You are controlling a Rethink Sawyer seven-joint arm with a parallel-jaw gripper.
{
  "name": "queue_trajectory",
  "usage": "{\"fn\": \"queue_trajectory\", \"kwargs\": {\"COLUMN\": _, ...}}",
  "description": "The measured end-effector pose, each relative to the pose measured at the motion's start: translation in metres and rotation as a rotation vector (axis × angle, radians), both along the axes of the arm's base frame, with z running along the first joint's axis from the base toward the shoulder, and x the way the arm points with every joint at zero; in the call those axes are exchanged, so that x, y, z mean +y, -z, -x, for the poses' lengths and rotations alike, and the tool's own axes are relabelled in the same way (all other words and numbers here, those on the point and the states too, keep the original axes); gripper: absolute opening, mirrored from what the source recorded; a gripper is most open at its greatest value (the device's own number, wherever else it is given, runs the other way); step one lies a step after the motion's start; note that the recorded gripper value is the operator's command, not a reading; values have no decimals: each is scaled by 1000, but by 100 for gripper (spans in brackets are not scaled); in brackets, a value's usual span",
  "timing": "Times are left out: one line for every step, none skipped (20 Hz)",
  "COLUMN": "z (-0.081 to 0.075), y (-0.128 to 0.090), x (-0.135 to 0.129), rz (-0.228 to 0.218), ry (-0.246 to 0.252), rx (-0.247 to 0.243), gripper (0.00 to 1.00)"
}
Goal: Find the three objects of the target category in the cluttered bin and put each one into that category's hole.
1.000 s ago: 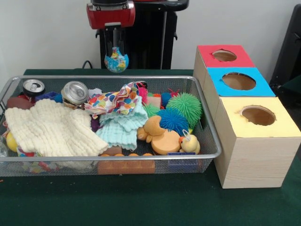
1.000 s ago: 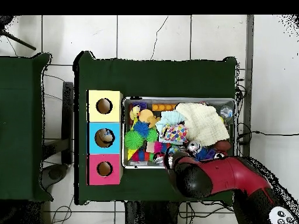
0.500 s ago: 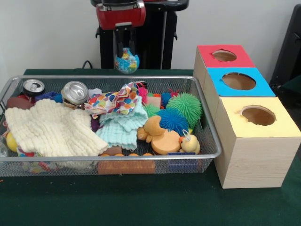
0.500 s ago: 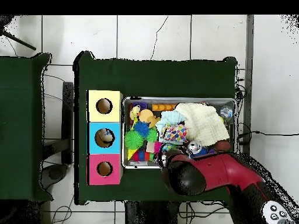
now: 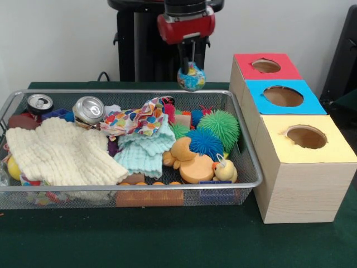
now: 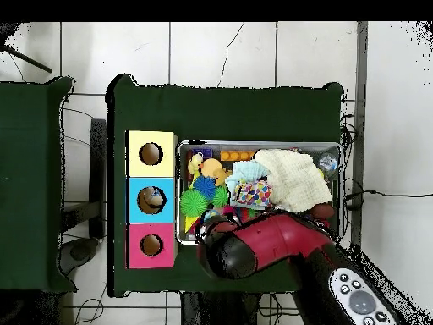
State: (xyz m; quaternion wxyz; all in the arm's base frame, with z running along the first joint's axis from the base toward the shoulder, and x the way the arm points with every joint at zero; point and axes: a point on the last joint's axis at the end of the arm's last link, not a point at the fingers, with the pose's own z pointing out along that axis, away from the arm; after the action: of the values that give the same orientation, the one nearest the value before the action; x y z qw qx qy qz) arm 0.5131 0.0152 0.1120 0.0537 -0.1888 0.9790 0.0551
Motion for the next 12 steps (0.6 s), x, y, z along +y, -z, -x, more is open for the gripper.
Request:
{"fn": "queue_trajectory", "kwargs": {"z": 1, "y": 2, "x": 5, "rz": -4, "ry": -7, "rx": -2, "gripper": 0}}
{"fn": "queue_trajectory", "kwargs": {"z": 2, "y": 4, "x": 11, "rz": -9, "ry": -14, "rx": -4, "gripper": 0}}
{"fn": "queue_trajectory", "kwargs": {"z": 3, "y": 9, "x": 22, "rz": -20, "ry": -27, "rx": -13, "gripper": 0}}
{"fn": "queue_trajectory", "kwargs": {"z": 5, "y": 13, "x": 30, "rz": -28, "ry": -34, "rx": -19, "gripper": 0}}
{"fn": "queue_trajectory", "kwargs": {"z": 6, "y": 15, "x": 34, "rz": -33, "ry": -37, "rx": -24, "gripper": 0}}
{"fn": "queue_trajectory", "kwargs": {"z": 7, "y": 18, "x": 40, "rz": -41, "ry": -43, "rx": -31, "gripper": 0}}
{"fn": "queue_trajectory", "kwargs": {"z": 8, "y": 22, "x": 47, "rz": -49, "ry": -48, "rx": -42, "gripper": 0}}
{"fn": "queue_trajectory", "kwargs": {"z": 9, "y": 23, "x": 51, "rz": -53, "ry": -50, "rx": -47, "gripper": 0}}
{"fn": "queue_trajectory", "kwargs": {"z": 11, "y": 27, "x": 57, "rz": -61, "ry": -53, "rx": -58, "gripper": 0}}
{"fn": "queue_trajectory", "kwargs": {"z": 13, "y": 31, "x": 63, "rz": -66, "ry": -56, "rx": -68, "gripper": 0}}
{"fn": "queue_trajectory", "kwargs": {"z": 14, "y": 33, "x": 66, "rz": -69, "ry": -58, "rx": -73, "gripper": 0}}
{"fn": "queue_trajectory", "kwargs": {"z": 15, "y": 35, "x": 68, "rz": -70, "ry": -58, "rx": -75, "gripper": 0}}
